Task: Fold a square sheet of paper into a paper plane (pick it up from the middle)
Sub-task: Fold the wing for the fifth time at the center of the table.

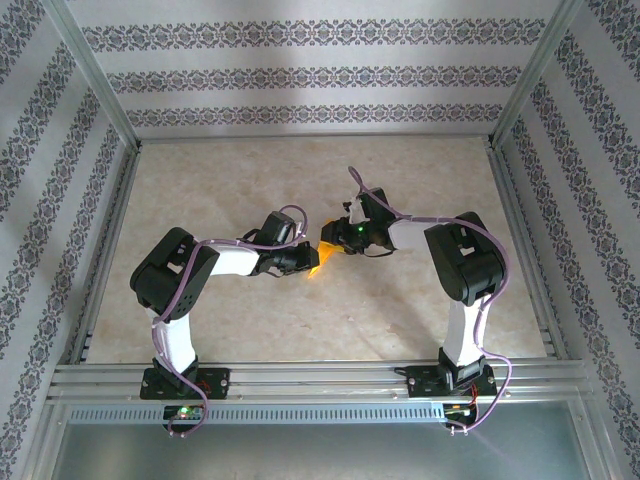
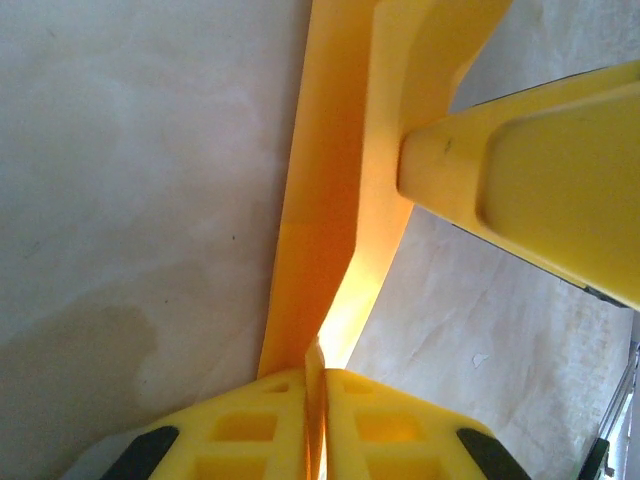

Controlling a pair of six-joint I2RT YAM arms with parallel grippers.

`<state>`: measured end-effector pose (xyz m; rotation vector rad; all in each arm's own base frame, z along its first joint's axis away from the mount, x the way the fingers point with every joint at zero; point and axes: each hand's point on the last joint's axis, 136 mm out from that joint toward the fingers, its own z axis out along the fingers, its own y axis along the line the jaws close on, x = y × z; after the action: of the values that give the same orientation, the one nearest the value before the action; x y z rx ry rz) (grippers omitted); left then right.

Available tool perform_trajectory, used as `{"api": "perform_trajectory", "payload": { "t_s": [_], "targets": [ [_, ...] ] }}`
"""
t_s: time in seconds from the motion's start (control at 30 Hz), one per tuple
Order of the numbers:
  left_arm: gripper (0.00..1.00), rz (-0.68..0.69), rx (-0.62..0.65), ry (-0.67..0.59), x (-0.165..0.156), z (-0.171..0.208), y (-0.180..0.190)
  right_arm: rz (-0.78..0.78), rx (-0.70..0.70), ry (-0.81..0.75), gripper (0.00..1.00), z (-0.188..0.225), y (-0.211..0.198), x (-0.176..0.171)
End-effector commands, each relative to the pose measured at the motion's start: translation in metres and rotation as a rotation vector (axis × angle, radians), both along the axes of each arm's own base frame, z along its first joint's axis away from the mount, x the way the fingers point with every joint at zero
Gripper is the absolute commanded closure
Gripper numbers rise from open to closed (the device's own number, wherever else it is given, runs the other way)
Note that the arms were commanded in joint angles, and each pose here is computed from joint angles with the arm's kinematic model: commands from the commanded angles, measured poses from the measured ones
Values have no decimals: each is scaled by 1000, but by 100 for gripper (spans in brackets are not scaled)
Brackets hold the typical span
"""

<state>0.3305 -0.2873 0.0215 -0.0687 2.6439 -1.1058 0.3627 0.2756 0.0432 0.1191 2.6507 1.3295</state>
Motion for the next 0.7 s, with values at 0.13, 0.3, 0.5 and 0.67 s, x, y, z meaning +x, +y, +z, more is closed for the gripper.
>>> {"api": "perform_trajectory", "payload": {
  "t_s": [0.13,0.3,0.5,0.67],
  "targets": [
    [87,9,70,103,-19,-35,15,-24,-71,35,56,-24,-8,-2],
    [86,6,69,103,-19,-35,15,-38,-96,50,56,-31,-13,-2],
    [79,0,56,53,-14,-9,12,-35,-141,82,57,-42,-18,-6],
    [76,-5,39,14,-10,14,11,-38,-178,109,57,-51,-23,-10]
  ]
}}
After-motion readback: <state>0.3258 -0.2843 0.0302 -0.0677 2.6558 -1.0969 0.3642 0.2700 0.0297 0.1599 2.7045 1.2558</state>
